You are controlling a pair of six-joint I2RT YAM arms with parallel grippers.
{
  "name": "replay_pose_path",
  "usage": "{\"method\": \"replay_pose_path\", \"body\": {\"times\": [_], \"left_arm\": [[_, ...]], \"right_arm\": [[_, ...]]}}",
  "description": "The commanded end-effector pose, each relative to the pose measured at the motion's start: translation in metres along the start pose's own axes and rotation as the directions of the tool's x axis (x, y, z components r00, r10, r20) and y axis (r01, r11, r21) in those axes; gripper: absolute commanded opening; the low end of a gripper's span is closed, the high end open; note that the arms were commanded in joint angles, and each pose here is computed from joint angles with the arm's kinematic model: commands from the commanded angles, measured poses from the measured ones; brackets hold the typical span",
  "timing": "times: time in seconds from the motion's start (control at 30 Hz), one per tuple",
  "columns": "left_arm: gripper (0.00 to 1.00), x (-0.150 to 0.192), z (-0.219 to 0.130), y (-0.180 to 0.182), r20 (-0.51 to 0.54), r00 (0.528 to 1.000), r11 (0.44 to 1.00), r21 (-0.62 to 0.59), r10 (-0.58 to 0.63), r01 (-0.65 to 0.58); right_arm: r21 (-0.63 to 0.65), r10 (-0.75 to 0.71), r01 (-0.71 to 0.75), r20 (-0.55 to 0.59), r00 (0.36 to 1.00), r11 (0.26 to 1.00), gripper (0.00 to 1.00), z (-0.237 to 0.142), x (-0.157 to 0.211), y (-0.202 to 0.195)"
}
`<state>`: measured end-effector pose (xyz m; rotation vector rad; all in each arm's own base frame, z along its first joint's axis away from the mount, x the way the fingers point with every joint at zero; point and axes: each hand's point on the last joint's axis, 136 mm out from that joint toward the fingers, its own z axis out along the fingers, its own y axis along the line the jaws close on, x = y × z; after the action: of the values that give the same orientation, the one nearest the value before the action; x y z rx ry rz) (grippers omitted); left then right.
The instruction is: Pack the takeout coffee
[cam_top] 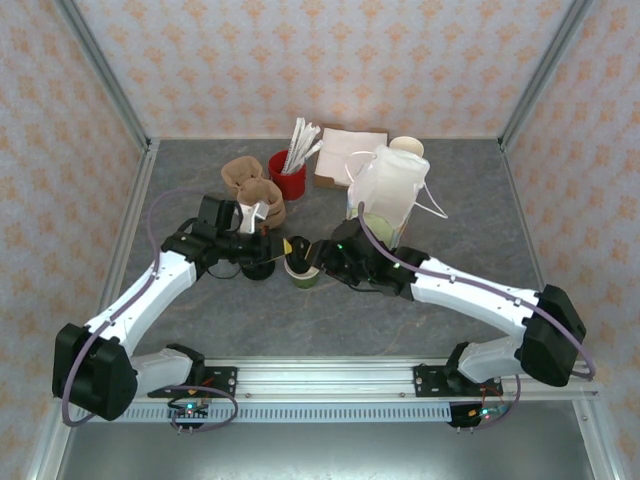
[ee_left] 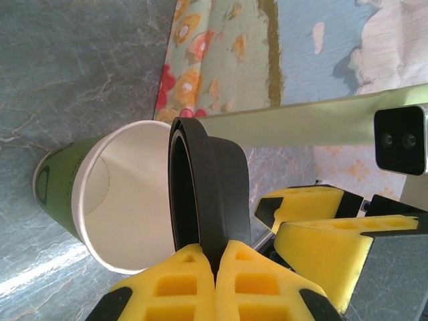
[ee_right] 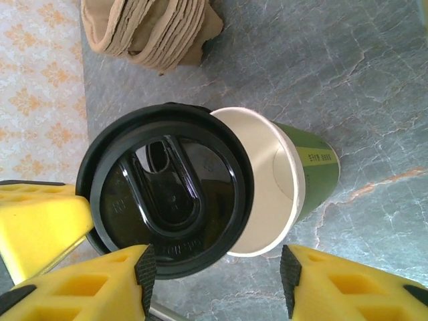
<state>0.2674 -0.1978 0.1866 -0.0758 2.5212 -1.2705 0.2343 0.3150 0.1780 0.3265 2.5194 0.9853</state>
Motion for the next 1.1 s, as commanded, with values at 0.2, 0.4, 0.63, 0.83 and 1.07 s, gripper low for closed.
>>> {"method": "replay_pose_path", "body": {"times": [0.2, 0.4, 0.63, 0.83, 1.07], "left_arm": [[0.09, 0.003, 0.008, 0.01, -0.03, 0.999, 0.999, 0.03, -0.027, 0.028], [0.14, 0.005, 0.013, 0.019, -0.048, 0.998, 0.999, 0.019, -0.048, 0.048], [0.23, 0.002, 0.016, 0.028, -0.037, 0.997, 0.997, 0.002, -0.074, 0.074], [0.24, 0.002, 0.02, 0.031, -0.047, 0.996, 0.997, 0.001, -0.076, 0.076], [0.26, 0.008, 0.023, 0.037, -0.064, 0.995, 0.997, -0.006, -0.08, 0.08]], "right_arm": [[-0.007, -0.008, 0.008, 0.056, 0.998, 1.0, 0.57, 0.004, -0.017, 0.007], [0.016, -0.001, 0.0, 0.074, 0.997, 1.0, 0.57, 0.005, -0.022, 0.0], [-0.032, 0.043, -0.041, 0.052, 0.998, 0.999, 0.58, 0.008, -0.024, 0.004], [-0.011, 0.043, -0.043, 0.037, 0.998, 0.999, 0.59, 0.015, -0.022, 0.002], [0.018, 0.044, -0.045, 0.039, 0.998, 0.999, 0.59, 0.019, -0.022, -0.005]]}}
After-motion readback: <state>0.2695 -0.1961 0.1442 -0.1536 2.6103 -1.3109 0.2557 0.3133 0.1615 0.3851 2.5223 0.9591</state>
